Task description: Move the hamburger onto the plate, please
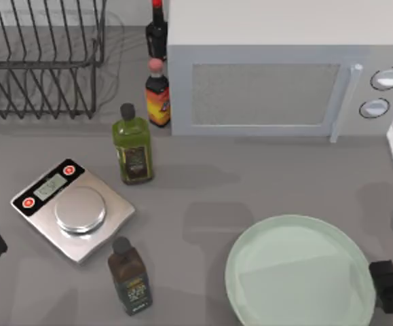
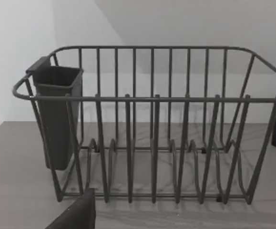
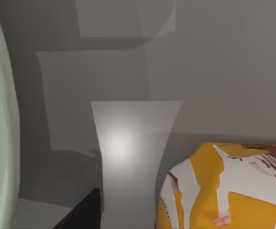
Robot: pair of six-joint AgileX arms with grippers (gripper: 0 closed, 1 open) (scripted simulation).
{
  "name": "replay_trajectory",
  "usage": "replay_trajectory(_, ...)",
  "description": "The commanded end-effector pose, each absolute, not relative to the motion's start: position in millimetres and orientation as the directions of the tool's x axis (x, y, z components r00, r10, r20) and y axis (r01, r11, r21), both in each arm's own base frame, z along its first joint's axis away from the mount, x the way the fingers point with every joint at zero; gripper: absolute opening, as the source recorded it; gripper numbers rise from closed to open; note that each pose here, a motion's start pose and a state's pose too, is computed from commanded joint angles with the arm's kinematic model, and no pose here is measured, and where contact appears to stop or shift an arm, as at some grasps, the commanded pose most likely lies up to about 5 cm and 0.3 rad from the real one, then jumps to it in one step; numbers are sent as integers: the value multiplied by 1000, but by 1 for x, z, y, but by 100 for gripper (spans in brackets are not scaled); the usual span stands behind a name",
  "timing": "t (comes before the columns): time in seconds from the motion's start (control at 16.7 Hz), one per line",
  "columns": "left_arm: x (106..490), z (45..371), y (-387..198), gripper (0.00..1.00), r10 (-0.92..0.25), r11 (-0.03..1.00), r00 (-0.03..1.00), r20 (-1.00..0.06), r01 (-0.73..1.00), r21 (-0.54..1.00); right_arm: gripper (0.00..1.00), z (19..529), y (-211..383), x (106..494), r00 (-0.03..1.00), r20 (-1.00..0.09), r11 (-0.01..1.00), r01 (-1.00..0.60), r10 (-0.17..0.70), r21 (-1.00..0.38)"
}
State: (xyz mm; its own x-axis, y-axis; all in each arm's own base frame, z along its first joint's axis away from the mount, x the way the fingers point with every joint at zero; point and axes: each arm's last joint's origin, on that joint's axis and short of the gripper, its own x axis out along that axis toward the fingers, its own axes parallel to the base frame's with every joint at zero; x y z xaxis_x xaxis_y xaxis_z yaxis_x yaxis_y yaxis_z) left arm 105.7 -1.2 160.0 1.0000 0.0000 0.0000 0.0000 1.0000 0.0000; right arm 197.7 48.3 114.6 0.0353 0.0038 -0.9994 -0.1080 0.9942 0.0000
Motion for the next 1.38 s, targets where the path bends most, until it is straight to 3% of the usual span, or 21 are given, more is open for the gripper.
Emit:
replay_trajectory(0.24,106,160,-1,100,0,1000,1000,0,0,0,0,131,50,203,39,-999,994,-109,5,1)
replay_trajectory(0.72,106,160,-1,100,0,1000,1000,0,0,0,0,210,49,199,28,-1000,994,-108,2,-1)
replay_trajectory(1.08,106,160,-1,100,0,1000,1000,0,0,0,0,213,49,198,31,-1000,994,-108,3,0)
replay_trajectory(1.38,106,160,-1,100,0,1000,1000,0,0,0,0,213,57,203,9,-1000,958,-286,0,-3)
